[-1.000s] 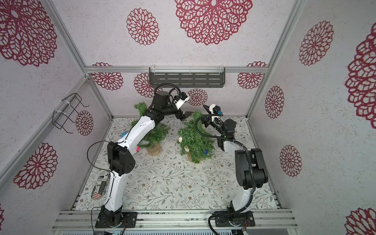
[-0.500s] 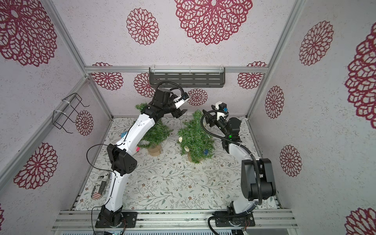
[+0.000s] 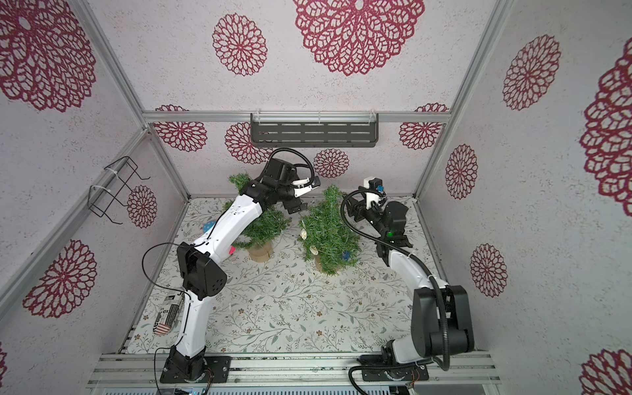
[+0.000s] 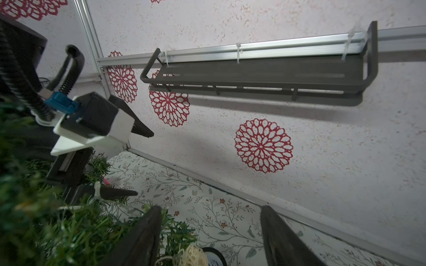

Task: Wrap string light around the christmas tree
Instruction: Wrap the light string around the Christmas tree.

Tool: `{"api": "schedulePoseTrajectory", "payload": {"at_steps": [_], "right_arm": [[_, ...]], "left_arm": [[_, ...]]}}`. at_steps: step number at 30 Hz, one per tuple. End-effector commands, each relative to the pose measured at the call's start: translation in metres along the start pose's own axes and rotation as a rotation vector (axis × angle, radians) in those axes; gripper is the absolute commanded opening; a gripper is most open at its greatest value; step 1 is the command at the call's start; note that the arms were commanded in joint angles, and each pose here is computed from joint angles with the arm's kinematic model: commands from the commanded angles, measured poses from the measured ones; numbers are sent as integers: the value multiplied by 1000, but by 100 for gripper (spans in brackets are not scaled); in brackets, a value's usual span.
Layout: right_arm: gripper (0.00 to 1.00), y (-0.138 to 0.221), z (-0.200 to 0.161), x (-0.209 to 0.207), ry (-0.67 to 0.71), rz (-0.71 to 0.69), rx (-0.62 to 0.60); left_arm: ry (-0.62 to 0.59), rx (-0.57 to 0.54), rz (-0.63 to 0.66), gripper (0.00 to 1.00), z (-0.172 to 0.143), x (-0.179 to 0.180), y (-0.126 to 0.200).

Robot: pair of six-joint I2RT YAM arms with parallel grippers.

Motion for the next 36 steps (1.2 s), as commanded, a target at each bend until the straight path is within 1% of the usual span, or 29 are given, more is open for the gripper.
{"api": "schedulePoseTrajectory", "payload": {"at_steps": [1, 3, 7, 9, 10, 14, 16, 19, 22, 23, 25, 26, 28, 29, 31, 32, 33, 34, 36], "right_arm": [[71, 19, 18, -2, -122, -123, 60], [72, 31, 13, -3, -200, -171, 98], [73, 63, 9, 10, -295, -184, 101], [74, 78, 6, 12, -316, -213, 101], [74, 84, 1, 9, -330, -249, 118], [74, 90, -30, -10, -364, -386, 244], [73, 89, -40, -16, -384, -419, 270], [72, 86, -46, -19, -419, -416, 265], [71, 83, -50, -17, -436, -399, 271], [71, 83, -50, -17, -437, -398, 273], [71, 84, -52, -17, -440, -396, 274], [71, 84, -53, -16, -443, -392, 273], [71, 84, -54, -14, -447, -381, 274], [71, 84, -55, -14, -449, -378, 278], [70, 83, -55, -12, -454, -367, 280], [70, 83, -55, -11, -457, -359, 279], [70, 83, -55, -9, -458, -350, 278], [70, 84, -55, -9, -459, -347, 278], [70, 85, -56, -8, -454, -347, 284]], "left_arm": [[88, -75, 110, 98, 15, 42, 31], [135, -73, 119, 98, 16, 47, 29], [161, -44, 125, 98, 11, 48, 32], [219, -58, 149, 100, 14, 55, 40], [261, -77, 162, 99, 17, 60, 46], [409, -186, 170, 97, 44, 65, 72], [469, -242, 171, 97, 58, 64, 81], [557, -342, 162, 95, 78, 65, 102], [632, -480, 96, 93, 98, 62, 124], [642, -554, 69, 93, 109, 63, 143], [660, -611, 43, 92, 119, 61, 153], [647, -638, 16, 92, 126, 57, 159], [638, -644, 36, 92, 131, 59, 164], [630, -630, 55, 92, 130, 62, 164], [625, -579, 124, 92, 121, 76, 161], [616, -563, 137, 92, 117, 81, 159], [611, -531, 137, 91, 112, 80, 141], [592, -511, 162, 92, 110, 85, 139], [555, -483, 225, 93, 108, 97, 148]]}}
Point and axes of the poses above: each gripper's point midway between its finger pads, its own y axis back along the fingers, its own x axis along the line the jaws close on, z = x × y, the point moved 2 cm from there along y, back along the fingers, and after that the axes turned 10 degrees about -y, right-handed, at the moved point
